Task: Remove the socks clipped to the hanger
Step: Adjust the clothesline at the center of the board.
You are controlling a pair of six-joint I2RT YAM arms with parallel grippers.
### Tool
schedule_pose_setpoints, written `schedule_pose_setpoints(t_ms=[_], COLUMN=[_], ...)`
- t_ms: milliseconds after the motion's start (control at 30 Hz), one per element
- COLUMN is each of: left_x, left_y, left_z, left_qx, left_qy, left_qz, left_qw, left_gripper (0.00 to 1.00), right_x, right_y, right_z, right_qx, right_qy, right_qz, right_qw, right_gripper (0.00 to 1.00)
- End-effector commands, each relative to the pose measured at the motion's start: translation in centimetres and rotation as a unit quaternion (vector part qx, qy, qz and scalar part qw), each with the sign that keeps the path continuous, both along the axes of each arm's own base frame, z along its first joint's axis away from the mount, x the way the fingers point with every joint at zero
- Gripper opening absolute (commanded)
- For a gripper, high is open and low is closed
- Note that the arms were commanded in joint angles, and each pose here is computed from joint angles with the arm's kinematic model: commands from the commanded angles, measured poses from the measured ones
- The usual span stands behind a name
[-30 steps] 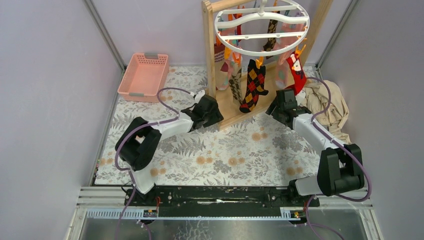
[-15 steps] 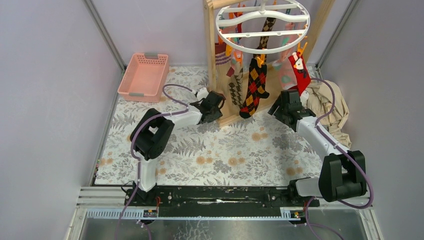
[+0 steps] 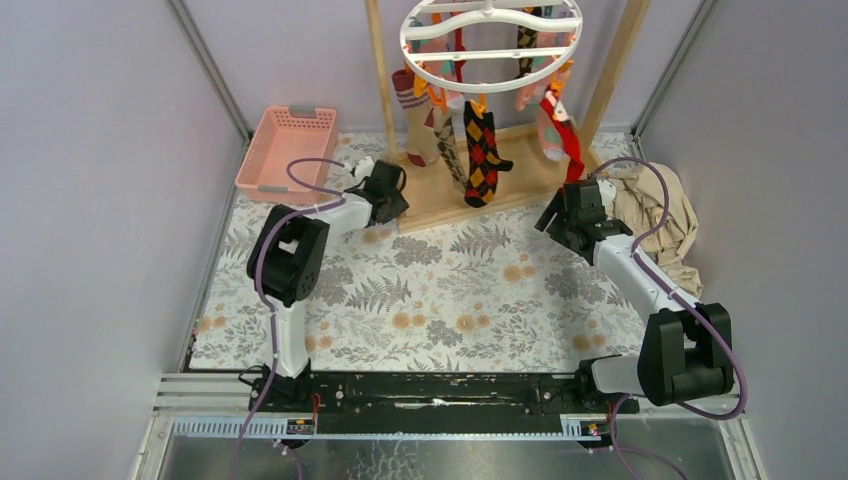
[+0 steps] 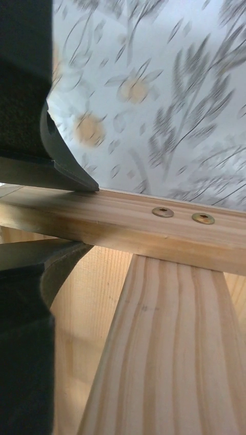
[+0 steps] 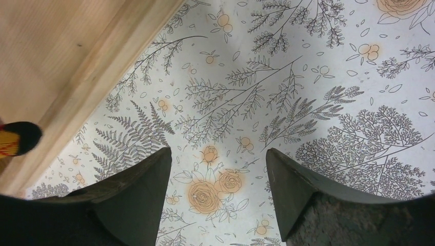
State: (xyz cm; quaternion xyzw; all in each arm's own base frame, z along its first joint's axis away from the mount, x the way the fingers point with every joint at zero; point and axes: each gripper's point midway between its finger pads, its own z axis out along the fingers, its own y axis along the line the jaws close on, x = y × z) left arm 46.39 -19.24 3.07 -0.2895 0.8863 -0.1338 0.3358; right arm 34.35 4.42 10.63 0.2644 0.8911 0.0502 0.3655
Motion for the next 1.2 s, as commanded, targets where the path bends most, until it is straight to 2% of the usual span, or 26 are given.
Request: schedule_pose_setpoints(t_ms=[0, 333, 467, 700, 933, 1167], left_x=[2.7, 5.2, 5.5, 4.9, 4.8, 5.2], left_y=[7.0, 12.4, 14.4, 15.6, 15.3, 15.2], left_z=[-0.4, 0.0, 0.0, 0.3, 0.1, 0.2], left_qx=[0.018, 0.039, 0.051, 0.068, 0.061, 0.055], left_qy=[-0.002, 0.004, 0.008, 0.009, 0.011, 0.008], left_qz=[0.08, 0.086, 0.089, 0.084, 0.068, 0.063], left_qw=[0.997, 0.996, 0.995, 0.994, 0.996, 0.996], left_gripper=[0.34, 0.33, 0.33, 0.37, 0.51, 0.53], right_x=[0.6, 0.8, 2.1, 8.0, 14.2, 18.4], right_y=[0.2, 0.7, 0.4, -1.2, -2.8, -3.5], right_z=[1.1, 1.1, 1.6, 2.3, 1.4, 0.1], right_qx=[0.007, 0.016, 0.002, -0.017, -0.057, -0.081], right_qy=[-0.024, -0.024, -0.03, -0.008, 0.025, 0.037], right_qz=[0.009, 0.02, 0.017, 0.002, -0.022, -0.039], right_qw=[1.0, 0.999, 0.999, 1.0, 0.998, 0.995], right_gripper=[0.74, 0.74, 0.74, 0.74, 0.74, 0.73])
